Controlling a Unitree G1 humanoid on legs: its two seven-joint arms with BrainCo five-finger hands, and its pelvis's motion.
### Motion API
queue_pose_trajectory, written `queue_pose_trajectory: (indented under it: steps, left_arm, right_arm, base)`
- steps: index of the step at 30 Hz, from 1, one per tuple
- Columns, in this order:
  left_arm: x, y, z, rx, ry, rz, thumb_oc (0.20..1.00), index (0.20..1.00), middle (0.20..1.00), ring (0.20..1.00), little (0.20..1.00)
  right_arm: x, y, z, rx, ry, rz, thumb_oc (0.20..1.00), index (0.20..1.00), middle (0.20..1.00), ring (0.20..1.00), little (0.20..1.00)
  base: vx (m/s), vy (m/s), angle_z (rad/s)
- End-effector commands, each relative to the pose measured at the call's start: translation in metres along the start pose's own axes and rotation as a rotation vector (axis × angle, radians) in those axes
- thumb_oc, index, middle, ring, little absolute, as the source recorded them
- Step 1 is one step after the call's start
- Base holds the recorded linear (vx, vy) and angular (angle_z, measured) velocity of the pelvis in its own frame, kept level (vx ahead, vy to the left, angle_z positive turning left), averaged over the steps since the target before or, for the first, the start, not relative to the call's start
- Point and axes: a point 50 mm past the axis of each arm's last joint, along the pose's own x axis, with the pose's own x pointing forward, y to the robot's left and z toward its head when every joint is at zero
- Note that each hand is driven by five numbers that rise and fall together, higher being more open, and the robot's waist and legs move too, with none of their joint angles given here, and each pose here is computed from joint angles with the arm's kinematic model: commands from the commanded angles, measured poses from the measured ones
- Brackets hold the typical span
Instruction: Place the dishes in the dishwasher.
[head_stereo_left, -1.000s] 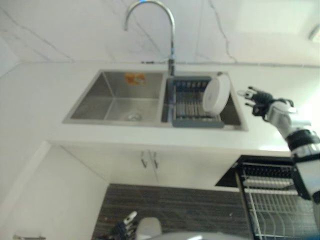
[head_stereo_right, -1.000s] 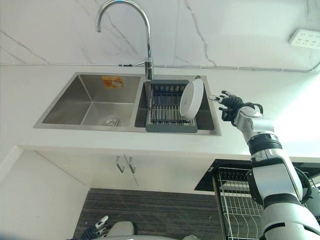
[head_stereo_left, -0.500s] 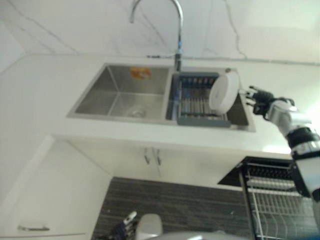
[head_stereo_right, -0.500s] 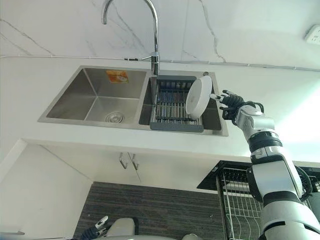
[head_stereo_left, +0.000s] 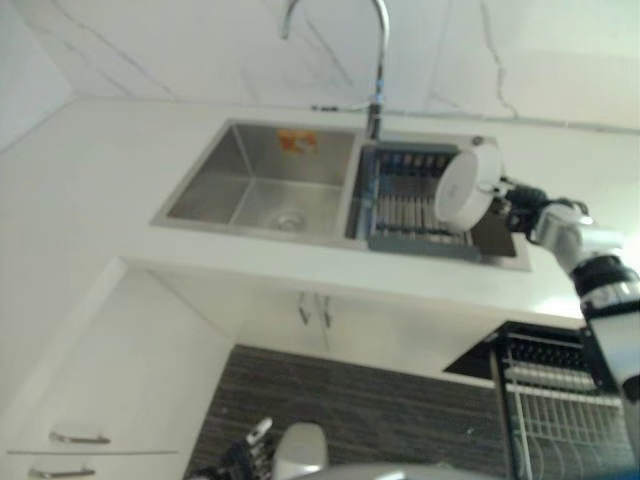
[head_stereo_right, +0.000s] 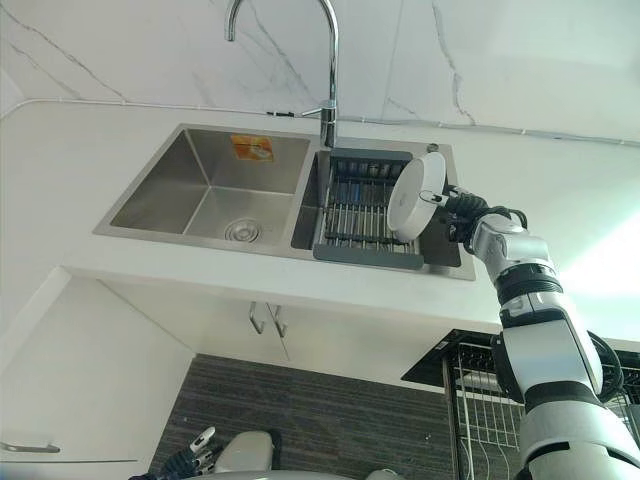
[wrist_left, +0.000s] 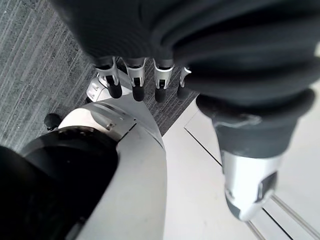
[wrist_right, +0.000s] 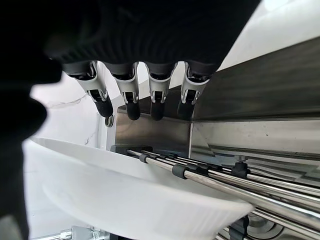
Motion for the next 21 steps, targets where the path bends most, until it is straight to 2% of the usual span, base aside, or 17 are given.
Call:
queue_pose_trajectory:
  steps: [1, 21]
  left_arm:
    - [-0.002, 0.000, 0.006, 0.071, 0.017, -0.015, 1.000, 1.000, 1.000, 1.000, 1.000]
    - [-0.007, 0.002, 0.003, 0.060, 0.014, -0.020, 1.000, 1.000, 1.000, 1.000, 1.000]
  right_arm:
    - [-0.005, 0.002, 0.051, 0.002, -0.148, 0.002, 1.000, 1.000, 1.000, 1.000, 1.000]
    - [-0.011, -0.021, 0.062, -0.020, -0.141, -0.086, 1.000, 1.000, 1.000, 1.000, 1.000]
  base:
    - [0.03, 0.006, 0.03]
    - [0.01, -0.002, 0.08]
